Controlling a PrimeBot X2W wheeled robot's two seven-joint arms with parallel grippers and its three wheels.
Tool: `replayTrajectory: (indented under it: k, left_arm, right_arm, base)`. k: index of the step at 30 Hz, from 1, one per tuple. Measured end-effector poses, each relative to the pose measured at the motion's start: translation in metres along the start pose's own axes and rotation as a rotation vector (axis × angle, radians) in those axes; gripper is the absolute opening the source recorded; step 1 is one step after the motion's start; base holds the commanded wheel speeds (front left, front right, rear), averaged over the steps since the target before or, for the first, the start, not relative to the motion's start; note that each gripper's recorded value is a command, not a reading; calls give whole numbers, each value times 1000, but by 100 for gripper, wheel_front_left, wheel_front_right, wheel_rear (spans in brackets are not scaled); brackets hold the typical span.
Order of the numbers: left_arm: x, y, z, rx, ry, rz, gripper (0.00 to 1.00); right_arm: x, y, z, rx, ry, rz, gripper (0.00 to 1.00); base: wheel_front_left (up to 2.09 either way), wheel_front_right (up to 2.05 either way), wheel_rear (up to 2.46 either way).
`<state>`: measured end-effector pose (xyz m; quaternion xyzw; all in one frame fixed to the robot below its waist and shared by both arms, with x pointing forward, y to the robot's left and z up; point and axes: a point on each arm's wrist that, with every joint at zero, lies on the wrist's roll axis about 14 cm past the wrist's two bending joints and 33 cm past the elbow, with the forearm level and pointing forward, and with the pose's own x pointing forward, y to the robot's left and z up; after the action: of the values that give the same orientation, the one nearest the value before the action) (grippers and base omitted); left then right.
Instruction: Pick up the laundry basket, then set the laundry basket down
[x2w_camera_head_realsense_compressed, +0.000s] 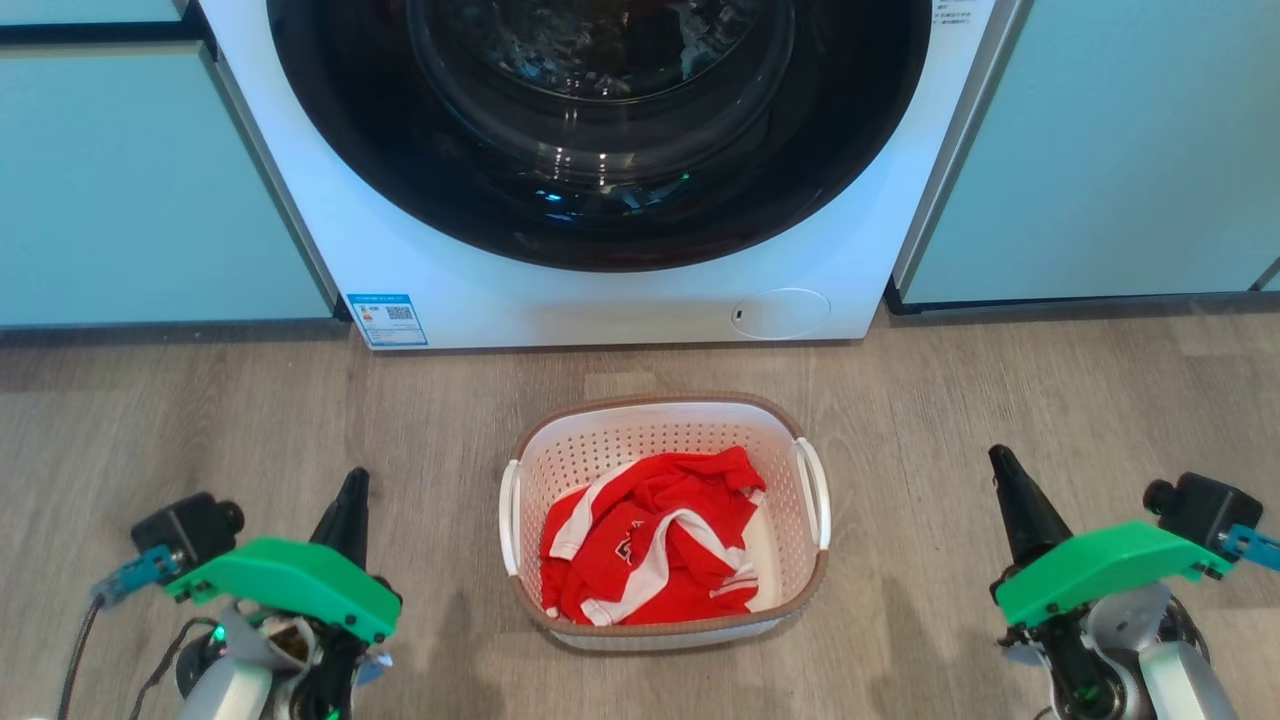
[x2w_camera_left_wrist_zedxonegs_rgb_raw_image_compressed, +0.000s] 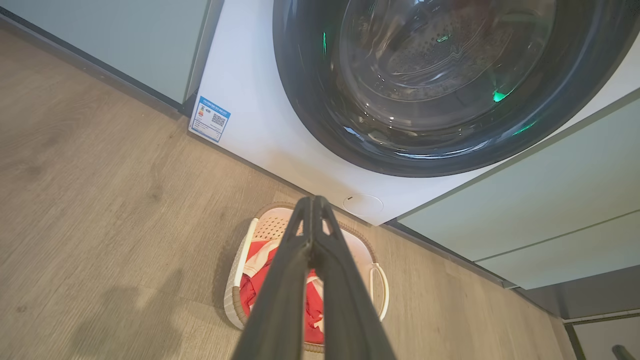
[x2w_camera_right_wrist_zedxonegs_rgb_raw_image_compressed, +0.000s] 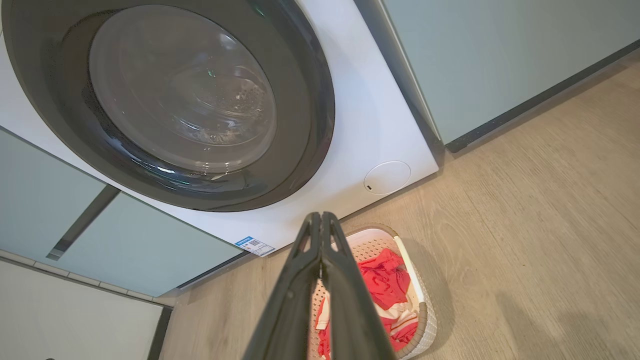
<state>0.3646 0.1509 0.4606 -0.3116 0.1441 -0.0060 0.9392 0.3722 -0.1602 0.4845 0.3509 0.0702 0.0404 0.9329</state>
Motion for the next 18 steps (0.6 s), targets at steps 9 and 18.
replayTrajectory:
  k: [9, 18]
  left_arm:
    - [1, 4, 3, -106, 1, -1, 0]
    - [2, 4, 4, -215, 5, -12, 0]
  right_arm:
    - [-1, -4, 1, 102, -9, -9, 0]
    - [-2, -9, 3, 206, -20, -22, 0]
  base:
    - [0, 0, 0]
    - [0, 0, 0]
